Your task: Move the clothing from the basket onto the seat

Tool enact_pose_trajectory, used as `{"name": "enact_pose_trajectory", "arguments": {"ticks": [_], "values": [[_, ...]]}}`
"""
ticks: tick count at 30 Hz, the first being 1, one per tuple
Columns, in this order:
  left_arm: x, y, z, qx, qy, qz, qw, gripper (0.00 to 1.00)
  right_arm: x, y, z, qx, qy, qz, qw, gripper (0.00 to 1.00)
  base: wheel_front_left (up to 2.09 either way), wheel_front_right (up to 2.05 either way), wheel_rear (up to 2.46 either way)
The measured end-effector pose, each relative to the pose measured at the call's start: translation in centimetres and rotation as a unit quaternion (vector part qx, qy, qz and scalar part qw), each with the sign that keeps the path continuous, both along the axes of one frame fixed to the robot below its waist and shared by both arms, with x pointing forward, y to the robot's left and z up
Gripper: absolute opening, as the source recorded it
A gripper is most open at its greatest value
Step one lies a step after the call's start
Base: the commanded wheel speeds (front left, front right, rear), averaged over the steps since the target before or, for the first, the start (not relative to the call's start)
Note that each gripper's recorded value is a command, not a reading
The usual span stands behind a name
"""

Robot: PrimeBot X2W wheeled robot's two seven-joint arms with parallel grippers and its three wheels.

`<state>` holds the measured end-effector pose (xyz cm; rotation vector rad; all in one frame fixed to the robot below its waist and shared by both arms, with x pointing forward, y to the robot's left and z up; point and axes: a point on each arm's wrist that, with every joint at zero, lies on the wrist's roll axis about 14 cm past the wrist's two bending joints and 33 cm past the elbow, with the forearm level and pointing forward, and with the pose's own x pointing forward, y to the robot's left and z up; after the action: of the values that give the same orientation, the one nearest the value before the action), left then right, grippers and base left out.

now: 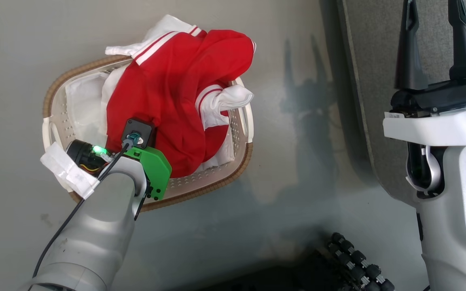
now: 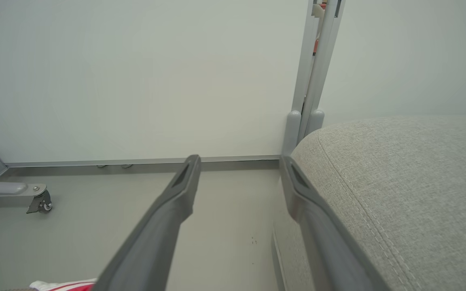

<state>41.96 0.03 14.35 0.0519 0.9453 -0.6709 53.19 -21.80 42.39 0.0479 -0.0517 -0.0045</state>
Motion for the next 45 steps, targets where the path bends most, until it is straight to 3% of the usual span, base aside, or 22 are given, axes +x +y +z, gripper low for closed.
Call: {"name": "enact_pose_trajectory", "arguments": {"ticks": [13,23,39,45], "values": [[2.9,-0.5,6.2,-0.052,-0.070,0.030,0.996,0.00,-1.2,0.7,2.3,-0.002,-0.010,0.005,1.000,1.00,0.00,0.00,0.00],[4.6,-2.4,16.2,-0.116,-0.184,0.020,0.976,0.00,-5.0,1.4,4.2,-0.003,-0.002,0.007,1.000,1.00,0.00,0.00,0.00],[1.9,-6.4,34.6,-0.210,-0.324,-0.044,0.921,0.00,-12.9,3.5,8.4,-0.001,-0.022,0.031,0.999,1.00,0.00,0.00,0.00],[1.5,-7.0,43.6,-0.227,-0.397,-0.075,0.886,0.00,-14.9,4.1,11.0,-0.003,-0.058,0.040,0.998,1.00,0.00,0.00,0.00]]}}
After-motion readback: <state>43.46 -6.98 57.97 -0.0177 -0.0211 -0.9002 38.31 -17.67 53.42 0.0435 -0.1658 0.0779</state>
